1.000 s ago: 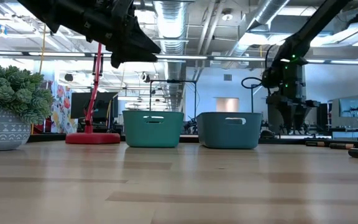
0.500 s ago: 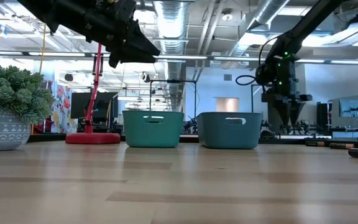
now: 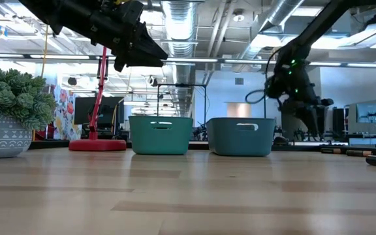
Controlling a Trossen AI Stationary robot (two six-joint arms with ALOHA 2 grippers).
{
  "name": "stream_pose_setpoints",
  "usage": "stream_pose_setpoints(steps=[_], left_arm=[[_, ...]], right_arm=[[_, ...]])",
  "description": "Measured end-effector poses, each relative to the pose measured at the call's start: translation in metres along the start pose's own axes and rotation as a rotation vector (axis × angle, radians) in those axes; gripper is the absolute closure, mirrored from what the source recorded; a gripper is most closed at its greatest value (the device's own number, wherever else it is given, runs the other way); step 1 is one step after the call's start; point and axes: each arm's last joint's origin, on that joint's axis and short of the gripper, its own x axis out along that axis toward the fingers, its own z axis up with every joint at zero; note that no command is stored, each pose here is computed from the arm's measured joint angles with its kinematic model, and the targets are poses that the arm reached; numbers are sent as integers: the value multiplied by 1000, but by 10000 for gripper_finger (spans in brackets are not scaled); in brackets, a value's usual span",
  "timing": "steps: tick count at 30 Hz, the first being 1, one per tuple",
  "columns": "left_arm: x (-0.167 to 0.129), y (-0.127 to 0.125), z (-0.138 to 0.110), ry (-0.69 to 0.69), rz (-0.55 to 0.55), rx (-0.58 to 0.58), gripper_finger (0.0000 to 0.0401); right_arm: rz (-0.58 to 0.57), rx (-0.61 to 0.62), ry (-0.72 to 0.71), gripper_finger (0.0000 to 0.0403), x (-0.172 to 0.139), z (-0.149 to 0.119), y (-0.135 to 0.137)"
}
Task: Sort batteries
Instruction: Put the black battery into the green bin
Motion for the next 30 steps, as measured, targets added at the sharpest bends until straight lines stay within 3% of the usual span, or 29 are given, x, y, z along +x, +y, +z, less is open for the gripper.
stream_pose_setpoints(steps=[12, 18, 30], left_arm=[[0, 0, -1, 13, 3, 2, 250], [0, 0, -2, 20, -1, 1, 250], [0, 1, -5, 52, 9, -22, 250]], right_arm=[[-211, -137, 256, 228, 27, 46, 13], [-201, -184, 264, 228, 25, 69, 8], [-148, -127, 372, 228, 51, 75, -20]])
